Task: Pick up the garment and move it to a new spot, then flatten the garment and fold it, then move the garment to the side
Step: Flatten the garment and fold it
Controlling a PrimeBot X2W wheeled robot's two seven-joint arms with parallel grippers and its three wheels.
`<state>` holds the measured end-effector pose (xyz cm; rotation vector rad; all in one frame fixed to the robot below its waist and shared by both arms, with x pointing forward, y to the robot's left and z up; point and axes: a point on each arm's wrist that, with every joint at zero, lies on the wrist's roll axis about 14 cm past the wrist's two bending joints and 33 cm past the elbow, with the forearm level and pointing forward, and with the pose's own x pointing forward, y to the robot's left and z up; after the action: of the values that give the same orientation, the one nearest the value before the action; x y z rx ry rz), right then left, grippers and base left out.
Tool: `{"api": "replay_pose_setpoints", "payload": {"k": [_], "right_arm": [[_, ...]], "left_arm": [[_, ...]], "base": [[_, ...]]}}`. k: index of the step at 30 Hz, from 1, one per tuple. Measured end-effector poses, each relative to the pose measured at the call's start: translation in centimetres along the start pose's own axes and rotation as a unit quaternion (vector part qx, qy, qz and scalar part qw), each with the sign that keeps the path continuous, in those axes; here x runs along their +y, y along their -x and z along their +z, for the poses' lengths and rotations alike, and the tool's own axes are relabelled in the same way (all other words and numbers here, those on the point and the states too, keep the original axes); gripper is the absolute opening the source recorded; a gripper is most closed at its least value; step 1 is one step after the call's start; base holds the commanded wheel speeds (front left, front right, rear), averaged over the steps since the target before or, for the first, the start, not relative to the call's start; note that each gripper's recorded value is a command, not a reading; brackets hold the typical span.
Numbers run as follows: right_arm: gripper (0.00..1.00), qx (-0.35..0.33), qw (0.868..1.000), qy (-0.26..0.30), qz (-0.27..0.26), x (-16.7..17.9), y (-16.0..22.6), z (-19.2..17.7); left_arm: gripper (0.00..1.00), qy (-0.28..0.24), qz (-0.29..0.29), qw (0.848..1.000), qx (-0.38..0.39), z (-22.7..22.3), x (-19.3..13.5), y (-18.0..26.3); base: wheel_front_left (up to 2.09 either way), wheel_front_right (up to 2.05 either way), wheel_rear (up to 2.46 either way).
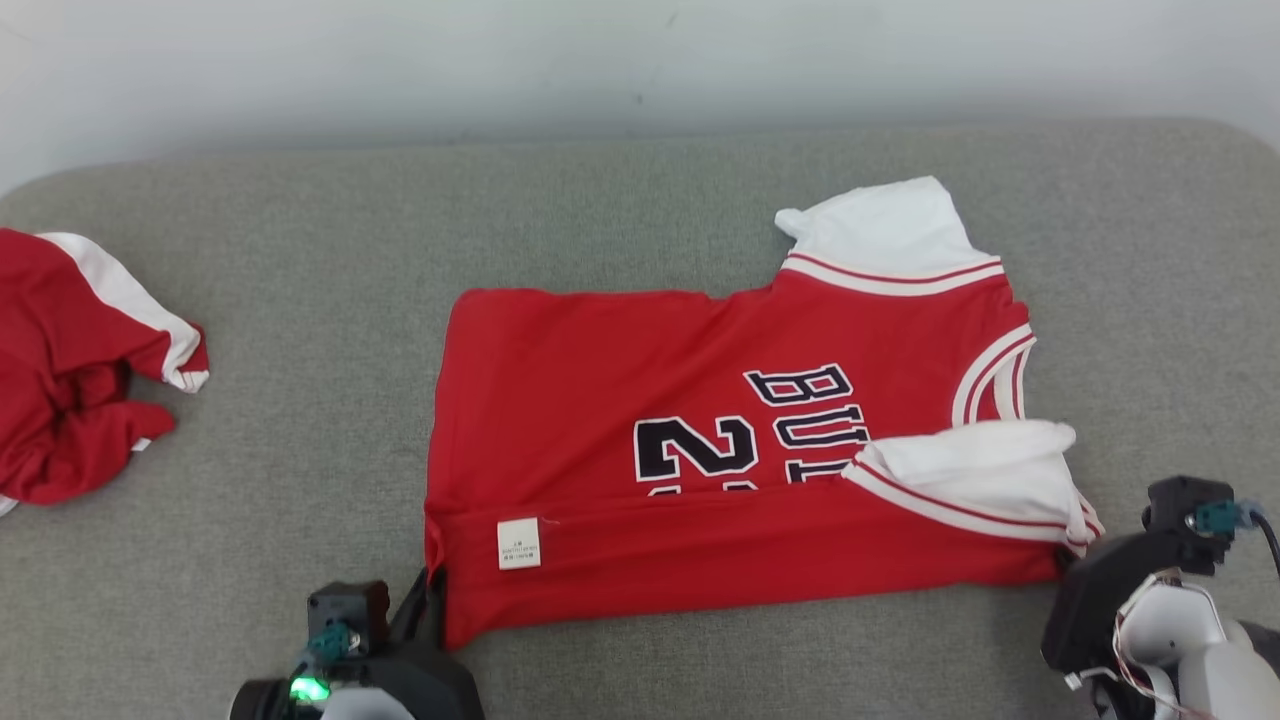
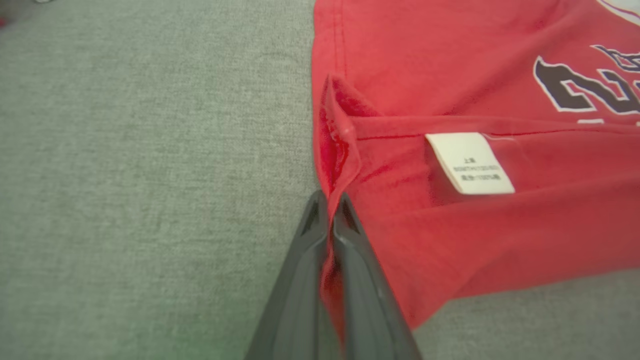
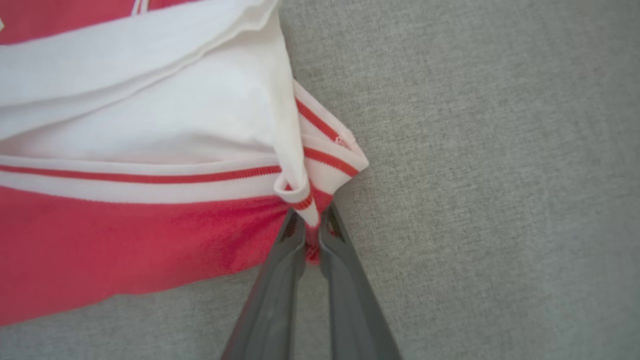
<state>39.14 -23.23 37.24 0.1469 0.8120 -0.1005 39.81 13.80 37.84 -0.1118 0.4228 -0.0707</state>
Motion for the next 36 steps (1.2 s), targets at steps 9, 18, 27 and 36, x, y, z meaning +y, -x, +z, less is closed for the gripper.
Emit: {"api": "replay_pose_setpoints", "payload": {"k": [9, 18, 27, 36], "right_arm": [[0.0, -0.024, 1.0, -0.014, -0.006, -1.3, 3.4, -0.9], [0.0, -0.02, 0.999, -0.028, -0.011, -2.1, 5.4, -2.8], [1.0, -0.005, 0.999, -0.033, -0.005, -1.9, 5.6, -4.2], [1.0, -0.047, 0.999, -0.018, 0.004, -1.0, 6.1, -1.2]], "left_arm": [[0.0, 0.013, 0.009, 1.0, 0.011, -1.6, 0.5, 3.4], [0.0, 0.017, 0.011, 1.0, 0.004, -1.6, 0.5, 5.5], [1.0, 0.008, 0.003, 1.0, -0.028, -0.3, 0.4, 5.9], [1.0, 0.009, 0.008, 0.998, -0.062, 1.6, 1.2, 6.1]], "base": [[0.0, 0.0, 0.0], [0.0, 0.0, 0.0], [0.0, 0.0, 0.0], [0.0, 0.0, 0.0]]}}
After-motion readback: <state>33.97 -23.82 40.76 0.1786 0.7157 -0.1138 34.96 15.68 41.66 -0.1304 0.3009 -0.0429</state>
